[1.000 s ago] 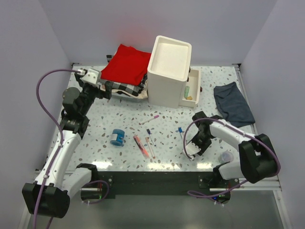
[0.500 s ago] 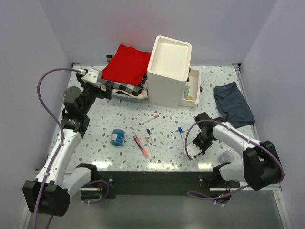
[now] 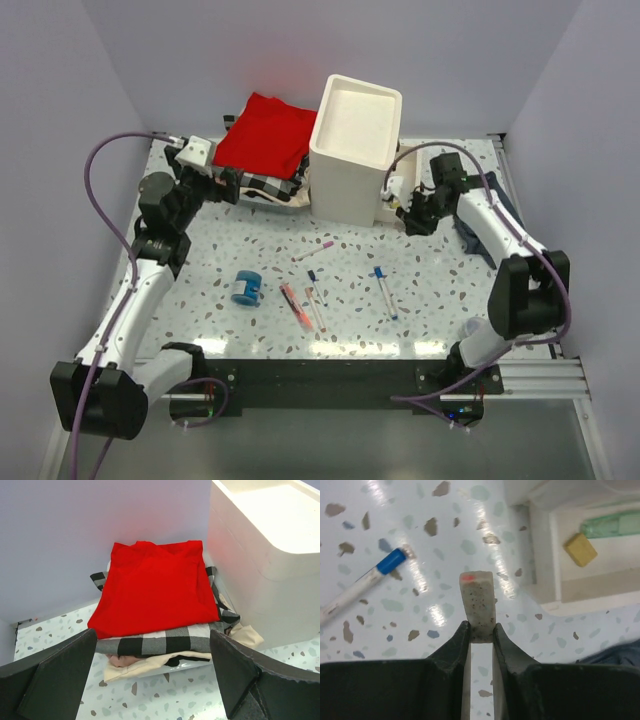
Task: Sort the stationery into containers
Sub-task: Place the stationery in the drawer.
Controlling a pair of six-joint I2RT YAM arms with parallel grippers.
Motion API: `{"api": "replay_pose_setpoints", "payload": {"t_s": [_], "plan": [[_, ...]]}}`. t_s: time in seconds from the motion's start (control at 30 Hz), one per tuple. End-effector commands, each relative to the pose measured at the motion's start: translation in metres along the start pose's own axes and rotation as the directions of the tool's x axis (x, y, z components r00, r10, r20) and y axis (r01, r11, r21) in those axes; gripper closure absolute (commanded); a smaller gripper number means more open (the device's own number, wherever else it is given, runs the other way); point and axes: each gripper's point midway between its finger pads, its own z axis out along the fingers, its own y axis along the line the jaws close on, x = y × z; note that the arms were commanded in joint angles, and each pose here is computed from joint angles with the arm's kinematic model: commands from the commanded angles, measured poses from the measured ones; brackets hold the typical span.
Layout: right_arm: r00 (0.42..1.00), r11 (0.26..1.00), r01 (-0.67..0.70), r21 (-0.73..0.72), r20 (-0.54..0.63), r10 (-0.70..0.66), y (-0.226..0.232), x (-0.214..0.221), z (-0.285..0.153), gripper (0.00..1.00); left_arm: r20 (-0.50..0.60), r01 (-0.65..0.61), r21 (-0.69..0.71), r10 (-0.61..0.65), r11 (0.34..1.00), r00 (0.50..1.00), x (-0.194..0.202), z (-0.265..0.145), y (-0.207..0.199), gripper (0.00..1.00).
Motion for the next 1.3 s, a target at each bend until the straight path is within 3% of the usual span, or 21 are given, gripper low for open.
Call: {"api": "replay_pose_setpoints", "payload": {"t_s": [0.0,0.33,0.47,0.53,0.57,0.6,0.7,0.87,0.93,1.03,1.07,1.13,1.27], "plan": [[0.937,0.944,-0.33,0.01,0.128,0.326,-0.031,-0.028,-0.002,1.0,0.082,-0.006,0.0,0.006,1.0,0.997,-0.039,0.009,0.007,0.0],[0.793,0.806,-0.592,0.016,0.196,0.578,-0.094,-0.031,0.006,1.0,0.068,0.001,-0.002,-0.001,1.0,0.998,-0.034,0.017,0.008,0.0],[0.774,0.786,-0.617,0.034,0.209,0.598,-0.107,-0.031,0.01,1.0,0.061,0.009,0.0,-0.009,1.0,0.998,-0.031,0.02,0.008,0.0],[0.757,0.767,-0.64,0.05,0.217,0.617,-0.112,-0.03,0.011,0.9,0.067,0.012,0.001,-0.012,1.0,0.998,-0.032,0.021,0.008,0.0],[0.753,0.764,-0.643,0.052,0.223,0.619,-0.114,-0.032,0.01,0.78,0.064,0.015,0.001,-0.016,1.0,0.998,-0.031,0.023,0.008,0.0],[0.751,0.762,-0.645,0.05,0.227,0.62,-0.114,-0.033,0.01,0.72,0.064,0.015,0.003,-0.016,1.0,0.998,-0.031,0.023,0.008,0.0],[0.74,0.754,-0.654,0.061,0.257,0.622,-0.118,-0.04,0.001,0.56,0.066,0.027,0.008,-0.027,1.0,0.997,-0.032,0.026,0.008,0.0],[0.707,0.717,-0.69,0.099,0.306,0.638,-0.124,-0.041,-0.023,0.5,0.076,0.035,0.04,-0.038,0.999,0.996,-0.035,0.031,0.003,0.01],[0.664,0.669,-0.733,0.127,0.351,0.661,-0.134,-0.035,-0.039,0.51,0.088,0.03,0.056,-0.035,0.998,0.996,-0.042,0.036,0.002,0.01],[0.593,0.538,-0.805,0.252,0.366,0.717,-0.15,0.006,-0.049,0.75,0.103,0.051,0.105,-0.062,0.993,0.993,-0.05,0.045,-0.005,0.01],[0.578,0.508,-0.816,0.275,0.359,0.733,-0.151,0.016,-0.048,0.88,0.115,0.046,0.124,-0.061,0.991,0.991,-0.055,0.048,-0.007,0.02],[0.538,0.446,-0.839,0.312,0.347,0.768,-0.153,0.04,-0.042,0.99,0.124,0.045,0.177,-0.068,0.983,0.99,-0.063,0.059,-0.014,0.04],[0.497,0.406,-0.861,0.305,0.338,0.799,-0.16,0.053,-0.025,1.0,0.127,0.054,0.241,-0.086,0.969,0.988,-0.074,0.078,-0.021,0.11]]}}
